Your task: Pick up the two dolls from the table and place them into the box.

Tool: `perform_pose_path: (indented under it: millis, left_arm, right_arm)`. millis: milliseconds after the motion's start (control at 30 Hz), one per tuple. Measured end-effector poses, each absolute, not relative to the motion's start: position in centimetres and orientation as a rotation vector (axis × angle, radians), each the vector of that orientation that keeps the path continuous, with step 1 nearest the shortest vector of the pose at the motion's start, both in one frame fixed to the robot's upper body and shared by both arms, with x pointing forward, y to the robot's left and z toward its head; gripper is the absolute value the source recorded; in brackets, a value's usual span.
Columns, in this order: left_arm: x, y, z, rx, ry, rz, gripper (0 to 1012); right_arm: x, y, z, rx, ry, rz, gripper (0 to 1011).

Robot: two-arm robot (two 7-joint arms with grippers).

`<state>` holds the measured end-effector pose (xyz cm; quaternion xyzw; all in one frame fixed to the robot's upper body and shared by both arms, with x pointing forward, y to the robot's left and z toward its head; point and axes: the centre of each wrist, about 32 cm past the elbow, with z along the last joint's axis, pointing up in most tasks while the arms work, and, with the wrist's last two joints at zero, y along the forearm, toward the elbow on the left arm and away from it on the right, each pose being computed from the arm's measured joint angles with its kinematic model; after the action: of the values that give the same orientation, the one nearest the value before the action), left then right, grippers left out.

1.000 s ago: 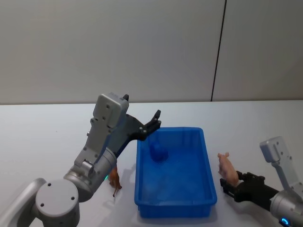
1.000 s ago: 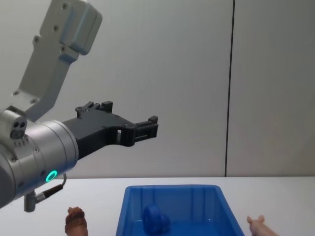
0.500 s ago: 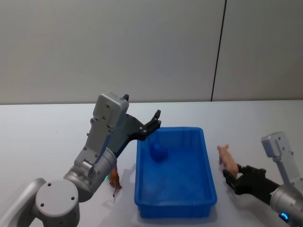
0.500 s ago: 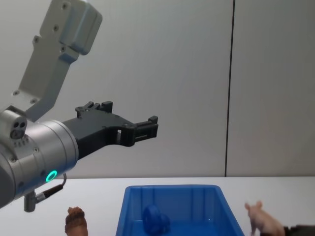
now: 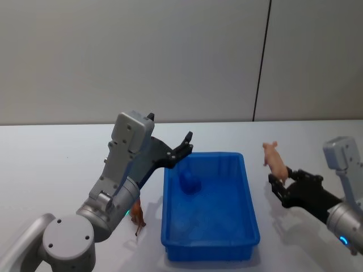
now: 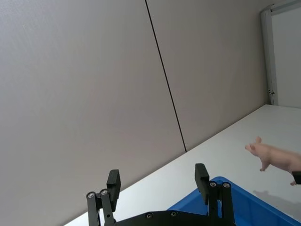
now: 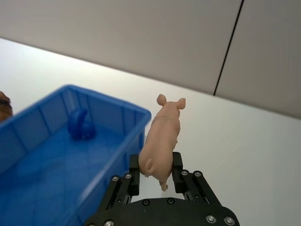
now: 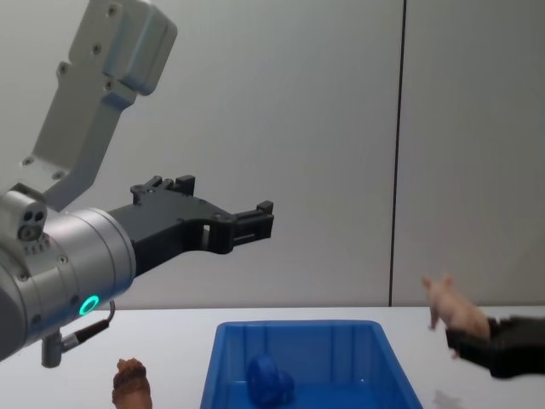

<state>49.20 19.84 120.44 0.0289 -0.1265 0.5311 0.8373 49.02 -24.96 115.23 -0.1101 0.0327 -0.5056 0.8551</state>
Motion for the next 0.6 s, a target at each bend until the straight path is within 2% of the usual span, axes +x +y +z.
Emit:
perform_pose_path:
  millis: [300, 600]
  left_arm:
    - [49.2, 19.8, 120.4, 0.061, -0.268, 1.124, 1001]
    - [49.2, 19.8, 120.4, 0.061, -0.268, 1.124, 1001]
  right_arm:
    - [49.4, -24.3, 117.4, -0.161, 0.015, -0.984, 378]
    - [49.7, -22.8, 118.5, -0.142, 0.041, -0.892, 378]
